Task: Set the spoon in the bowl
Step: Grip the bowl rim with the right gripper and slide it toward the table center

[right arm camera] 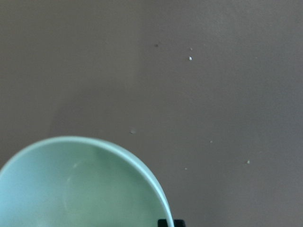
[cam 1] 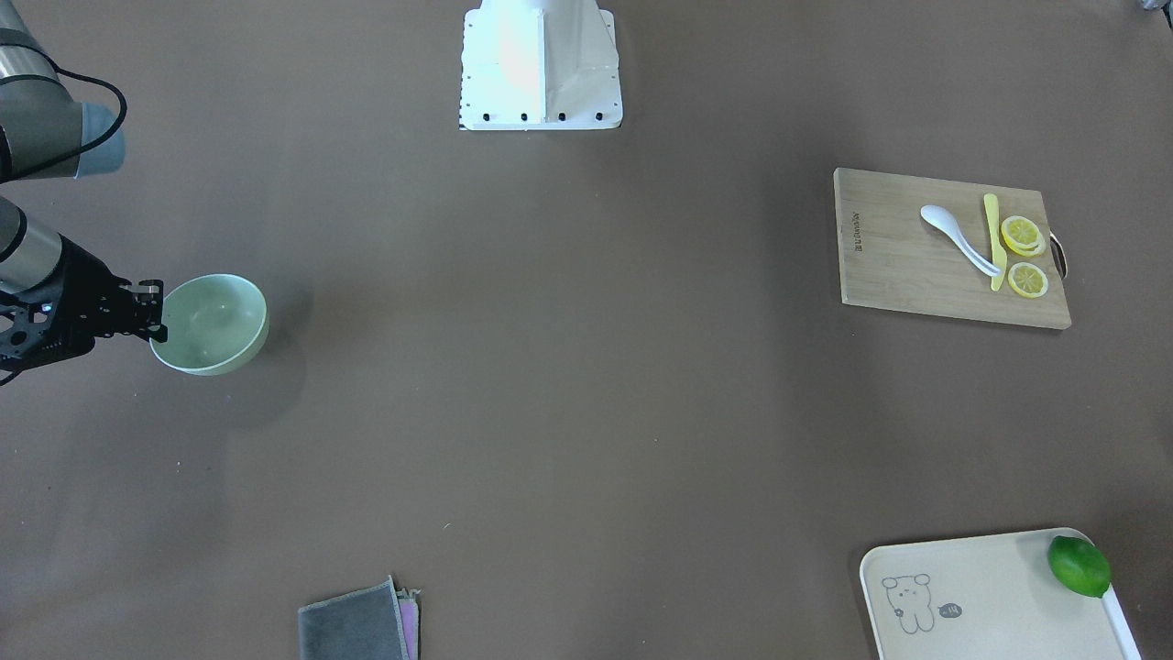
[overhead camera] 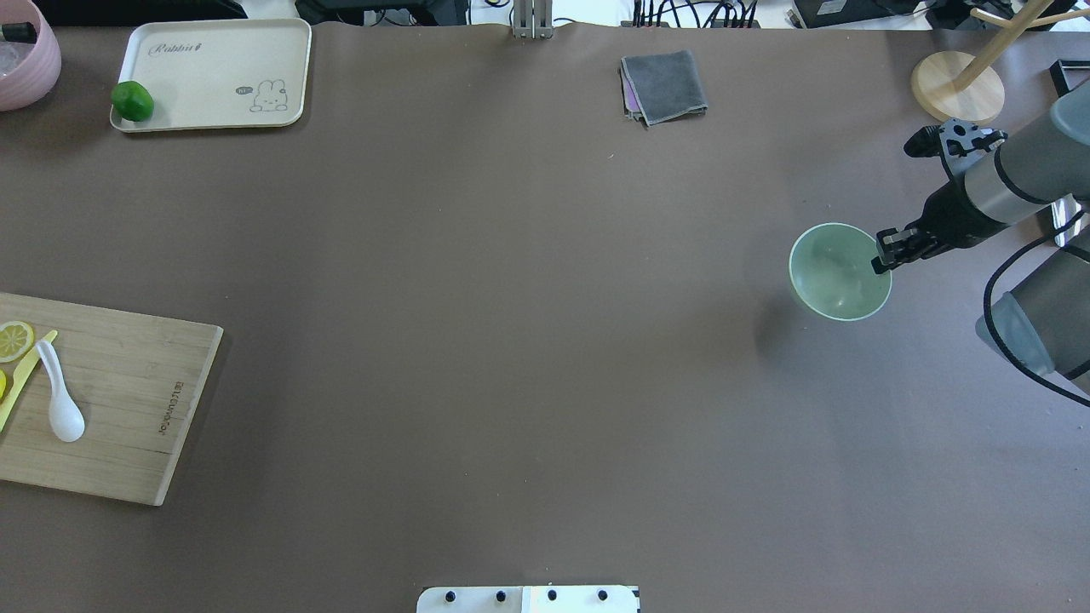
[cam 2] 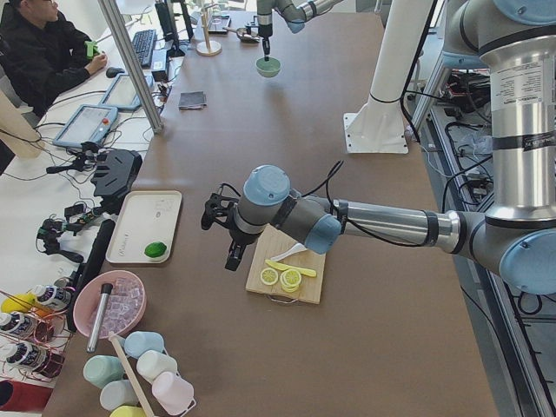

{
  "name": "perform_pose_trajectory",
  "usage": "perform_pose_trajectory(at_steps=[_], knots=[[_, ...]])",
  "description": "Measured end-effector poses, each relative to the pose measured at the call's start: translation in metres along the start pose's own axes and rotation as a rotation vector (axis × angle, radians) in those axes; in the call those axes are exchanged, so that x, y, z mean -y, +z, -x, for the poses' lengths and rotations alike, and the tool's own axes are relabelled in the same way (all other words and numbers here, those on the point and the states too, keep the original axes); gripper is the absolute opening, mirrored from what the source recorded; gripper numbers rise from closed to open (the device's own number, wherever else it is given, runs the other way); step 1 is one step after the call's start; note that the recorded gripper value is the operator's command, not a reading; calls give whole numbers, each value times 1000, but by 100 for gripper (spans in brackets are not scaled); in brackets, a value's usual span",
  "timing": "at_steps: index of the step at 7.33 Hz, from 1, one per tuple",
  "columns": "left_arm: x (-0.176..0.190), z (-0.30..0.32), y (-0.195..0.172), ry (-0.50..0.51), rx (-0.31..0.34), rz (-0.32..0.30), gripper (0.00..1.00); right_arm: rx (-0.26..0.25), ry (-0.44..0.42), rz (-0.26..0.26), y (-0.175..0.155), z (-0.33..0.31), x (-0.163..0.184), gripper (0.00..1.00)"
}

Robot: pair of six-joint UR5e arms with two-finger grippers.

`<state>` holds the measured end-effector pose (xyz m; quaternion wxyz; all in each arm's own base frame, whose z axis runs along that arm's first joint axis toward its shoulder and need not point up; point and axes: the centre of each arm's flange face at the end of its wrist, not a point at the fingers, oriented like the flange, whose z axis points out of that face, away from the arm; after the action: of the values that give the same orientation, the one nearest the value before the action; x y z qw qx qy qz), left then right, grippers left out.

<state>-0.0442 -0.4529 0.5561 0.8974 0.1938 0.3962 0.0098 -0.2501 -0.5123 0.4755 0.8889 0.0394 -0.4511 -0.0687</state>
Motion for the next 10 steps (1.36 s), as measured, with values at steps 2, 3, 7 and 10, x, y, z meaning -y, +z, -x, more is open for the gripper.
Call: perform_pose_trajectory(at_steps=[2, 3, 7, 10], knots=[[-7, 1, 0, -37, -5, -6, 99, 97, 78, -11, -22, 67, 7, 0], [-8, -1, 1, -101, -8, -5, 99, 117, 104, -14, -18, 109, 9, 0], [-29, -47, 23, -360, -14, 60, 98, 124, 158, -61, 31, 270, -10, 0], [-56, -98, 51, -506, 46, 125, 98, 85, 223, -72, 42, 336, -4, 0]])
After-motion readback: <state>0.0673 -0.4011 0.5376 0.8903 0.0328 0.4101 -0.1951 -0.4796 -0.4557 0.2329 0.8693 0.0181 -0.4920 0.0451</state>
